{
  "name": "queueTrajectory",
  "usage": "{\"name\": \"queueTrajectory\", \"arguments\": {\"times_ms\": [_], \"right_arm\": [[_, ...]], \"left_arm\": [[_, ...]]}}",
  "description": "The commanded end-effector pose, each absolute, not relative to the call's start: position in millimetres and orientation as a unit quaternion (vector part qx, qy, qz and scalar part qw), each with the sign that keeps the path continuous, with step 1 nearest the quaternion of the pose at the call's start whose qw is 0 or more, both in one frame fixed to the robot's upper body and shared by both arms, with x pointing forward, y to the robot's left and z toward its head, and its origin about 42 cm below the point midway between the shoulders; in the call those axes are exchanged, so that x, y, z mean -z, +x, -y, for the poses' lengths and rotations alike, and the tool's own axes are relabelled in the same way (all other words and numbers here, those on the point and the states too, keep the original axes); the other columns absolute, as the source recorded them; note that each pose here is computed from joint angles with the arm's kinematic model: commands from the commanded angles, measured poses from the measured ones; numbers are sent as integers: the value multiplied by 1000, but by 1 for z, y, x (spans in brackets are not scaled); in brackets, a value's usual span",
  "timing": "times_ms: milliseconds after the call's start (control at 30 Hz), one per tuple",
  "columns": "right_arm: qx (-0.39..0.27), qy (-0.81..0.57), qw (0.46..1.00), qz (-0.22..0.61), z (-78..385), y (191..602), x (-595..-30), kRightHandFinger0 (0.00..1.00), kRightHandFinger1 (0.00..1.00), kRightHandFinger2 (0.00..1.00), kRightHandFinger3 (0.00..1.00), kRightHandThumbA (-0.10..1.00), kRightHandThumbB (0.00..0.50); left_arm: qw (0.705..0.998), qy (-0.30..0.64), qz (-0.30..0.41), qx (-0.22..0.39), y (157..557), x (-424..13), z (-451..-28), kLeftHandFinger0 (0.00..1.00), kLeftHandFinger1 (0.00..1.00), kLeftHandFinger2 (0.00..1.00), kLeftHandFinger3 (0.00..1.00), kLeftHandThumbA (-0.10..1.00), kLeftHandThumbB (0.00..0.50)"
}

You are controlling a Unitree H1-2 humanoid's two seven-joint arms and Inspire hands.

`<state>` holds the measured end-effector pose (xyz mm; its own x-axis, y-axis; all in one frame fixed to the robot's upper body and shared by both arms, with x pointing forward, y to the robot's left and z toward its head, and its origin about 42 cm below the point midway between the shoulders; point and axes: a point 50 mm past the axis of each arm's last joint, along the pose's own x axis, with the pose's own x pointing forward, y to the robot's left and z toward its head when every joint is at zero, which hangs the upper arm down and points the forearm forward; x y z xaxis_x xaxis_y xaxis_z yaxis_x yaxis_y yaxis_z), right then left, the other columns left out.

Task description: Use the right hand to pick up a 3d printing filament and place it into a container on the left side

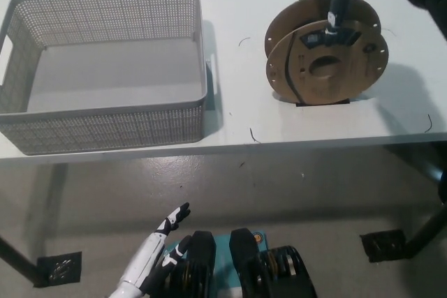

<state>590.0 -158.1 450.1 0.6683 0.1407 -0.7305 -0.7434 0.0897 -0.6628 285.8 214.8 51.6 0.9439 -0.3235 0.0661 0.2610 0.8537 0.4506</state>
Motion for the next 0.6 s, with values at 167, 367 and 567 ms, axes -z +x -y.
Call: {"name": "queueTrajectory", "arguments": {"times_ms": [167,367,567], "right_arm": [[-314,-623,669,-256,160,593,-380,1000,1000,1000,1000,1000,380],[-297,-615,683,-259,158,592,-356,1000,1000,1000,1000,1000,440],[-286,-625,703,-182,155,594,-341,0,147,457,607,3,174]], "left_arm": [[955,228,97,165,286,-59,-214,1000,1000,1000,1000,1000,255],[955,227,99,165,291,-63,-216,1000,1000,1000,1000,1000,289],[953,228,102,169,294,-66,-215,1000,1000,1000,1000,1000,268]]}}
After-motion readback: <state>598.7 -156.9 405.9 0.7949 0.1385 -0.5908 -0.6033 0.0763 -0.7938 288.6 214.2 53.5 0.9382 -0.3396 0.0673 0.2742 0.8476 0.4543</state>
